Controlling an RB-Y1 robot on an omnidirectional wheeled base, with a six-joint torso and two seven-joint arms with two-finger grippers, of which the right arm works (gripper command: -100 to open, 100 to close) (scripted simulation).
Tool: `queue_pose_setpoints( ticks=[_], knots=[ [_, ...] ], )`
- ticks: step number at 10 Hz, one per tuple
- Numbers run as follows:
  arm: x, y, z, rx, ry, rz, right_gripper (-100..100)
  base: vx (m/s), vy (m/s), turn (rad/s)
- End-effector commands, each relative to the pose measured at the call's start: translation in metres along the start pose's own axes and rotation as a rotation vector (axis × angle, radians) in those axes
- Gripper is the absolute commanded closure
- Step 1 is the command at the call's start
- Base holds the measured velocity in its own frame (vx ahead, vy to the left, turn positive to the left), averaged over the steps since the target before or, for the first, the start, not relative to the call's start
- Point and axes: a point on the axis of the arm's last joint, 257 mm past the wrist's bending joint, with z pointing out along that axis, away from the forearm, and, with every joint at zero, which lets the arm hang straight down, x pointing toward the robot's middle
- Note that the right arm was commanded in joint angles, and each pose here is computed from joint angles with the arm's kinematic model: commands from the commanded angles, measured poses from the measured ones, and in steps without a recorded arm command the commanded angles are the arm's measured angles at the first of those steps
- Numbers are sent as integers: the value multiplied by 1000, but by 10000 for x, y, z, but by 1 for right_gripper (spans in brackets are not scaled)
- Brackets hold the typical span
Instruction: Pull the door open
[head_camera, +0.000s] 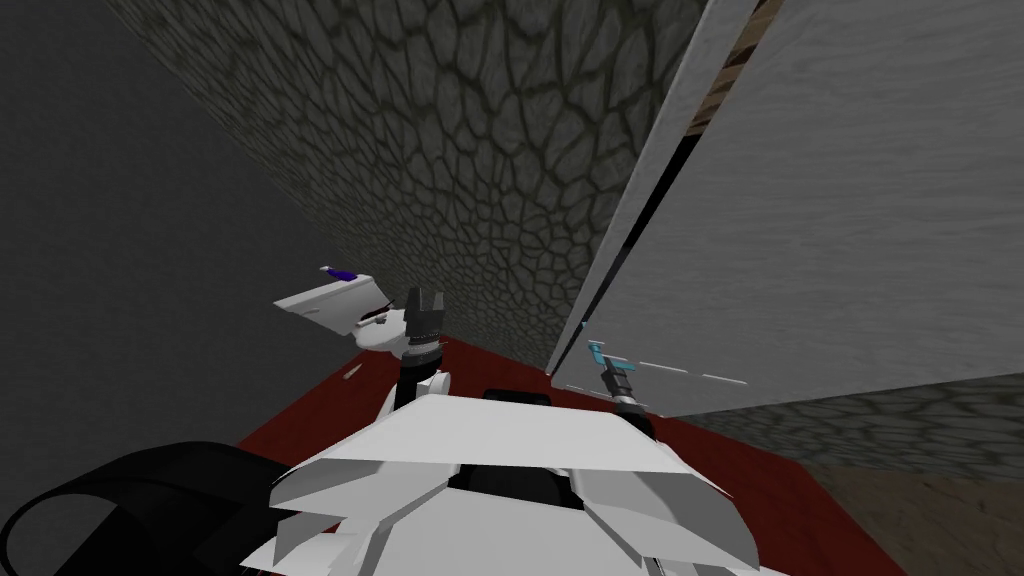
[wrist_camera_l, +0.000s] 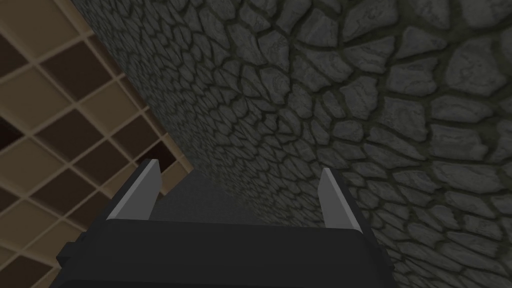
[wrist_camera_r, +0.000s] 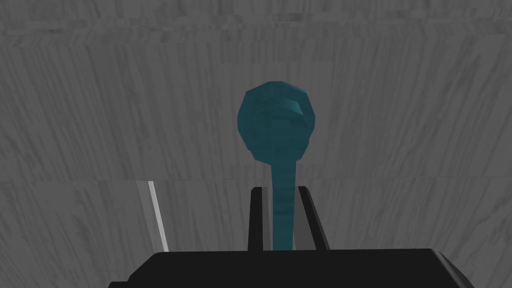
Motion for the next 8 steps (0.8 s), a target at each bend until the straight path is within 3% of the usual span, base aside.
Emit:
queue_pose_setpoints(
  ticks=[1, 4, 5, 6, 8],
  knots=[
    [-1, 0, -83, -3, 21, 1, 100, -206, -47, 139],
    [-8, 5, -210, -3, 52, 3, 100, -208, -57, 136],
    [-7, -5, -188, 2, 44, 2, 100, -96, -23, 26],
    [-14, -20, -292, 3, 59, 3, 100, -143, -50, 179],
    [-30, -17, -365, 2, 70, 2, 100, -201, -51, 161]
  ],
)
